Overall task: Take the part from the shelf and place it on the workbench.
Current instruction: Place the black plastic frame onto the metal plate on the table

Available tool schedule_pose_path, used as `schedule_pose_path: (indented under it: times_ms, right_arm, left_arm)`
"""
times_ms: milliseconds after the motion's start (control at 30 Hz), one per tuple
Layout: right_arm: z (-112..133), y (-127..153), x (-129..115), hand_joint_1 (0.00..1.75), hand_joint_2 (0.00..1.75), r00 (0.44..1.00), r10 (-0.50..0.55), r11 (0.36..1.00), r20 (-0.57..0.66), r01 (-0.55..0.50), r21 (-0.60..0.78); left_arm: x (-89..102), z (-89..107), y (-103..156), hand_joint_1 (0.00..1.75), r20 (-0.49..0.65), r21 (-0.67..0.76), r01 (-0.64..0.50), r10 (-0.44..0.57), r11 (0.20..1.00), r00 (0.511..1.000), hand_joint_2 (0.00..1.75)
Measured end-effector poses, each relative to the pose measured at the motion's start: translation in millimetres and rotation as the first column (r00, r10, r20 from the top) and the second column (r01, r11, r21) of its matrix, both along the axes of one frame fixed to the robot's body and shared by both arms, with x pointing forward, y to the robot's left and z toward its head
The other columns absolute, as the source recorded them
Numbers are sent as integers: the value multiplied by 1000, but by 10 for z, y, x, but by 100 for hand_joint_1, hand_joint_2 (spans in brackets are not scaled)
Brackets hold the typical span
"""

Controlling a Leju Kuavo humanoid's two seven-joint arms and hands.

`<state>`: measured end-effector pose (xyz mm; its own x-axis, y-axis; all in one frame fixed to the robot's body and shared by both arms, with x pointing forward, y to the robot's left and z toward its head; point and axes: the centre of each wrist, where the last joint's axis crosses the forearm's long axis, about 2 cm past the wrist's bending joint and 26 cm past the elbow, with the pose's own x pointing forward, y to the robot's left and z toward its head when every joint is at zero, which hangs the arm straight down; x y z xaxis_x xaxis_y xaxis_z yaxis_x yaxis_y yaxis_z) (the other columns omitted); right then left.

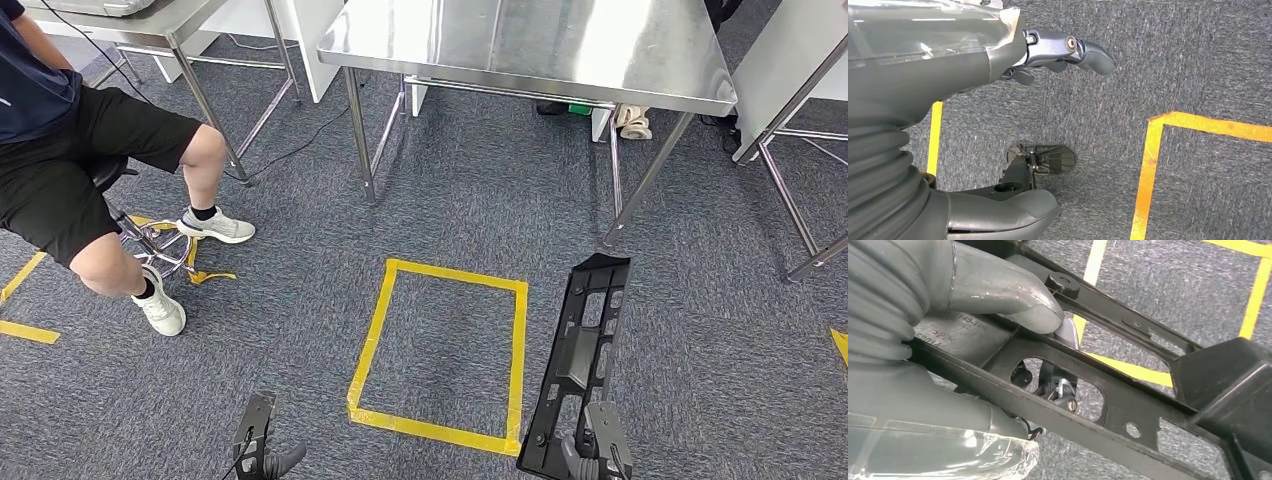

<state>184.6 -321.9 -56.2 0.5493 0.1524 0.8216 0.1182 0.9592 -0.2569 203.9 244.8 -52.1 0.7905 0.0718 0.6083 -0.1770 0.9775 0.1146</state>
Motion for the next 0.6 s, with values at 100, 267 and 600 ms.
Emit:
schedule_pose_path:
  times_ms: [100,267,600]
  right_arm:
    - [71,3,87,175,175,998,21,1000,65,-21,6]
    - [482,46,552,175,175,967,81,997,242,-82,-8]
    - [2098,547,1514,175,175,581,251,929,775,-370,-23]
  left_arm:
    - [5,2,-12,0,4,-5,7,-7,1000,1000,175]
    - [42,17,-59,0,18,-13,12,-11,1000,1000,175]
    - [141,49,-63,0,42,-54,2,0,999,999,175]
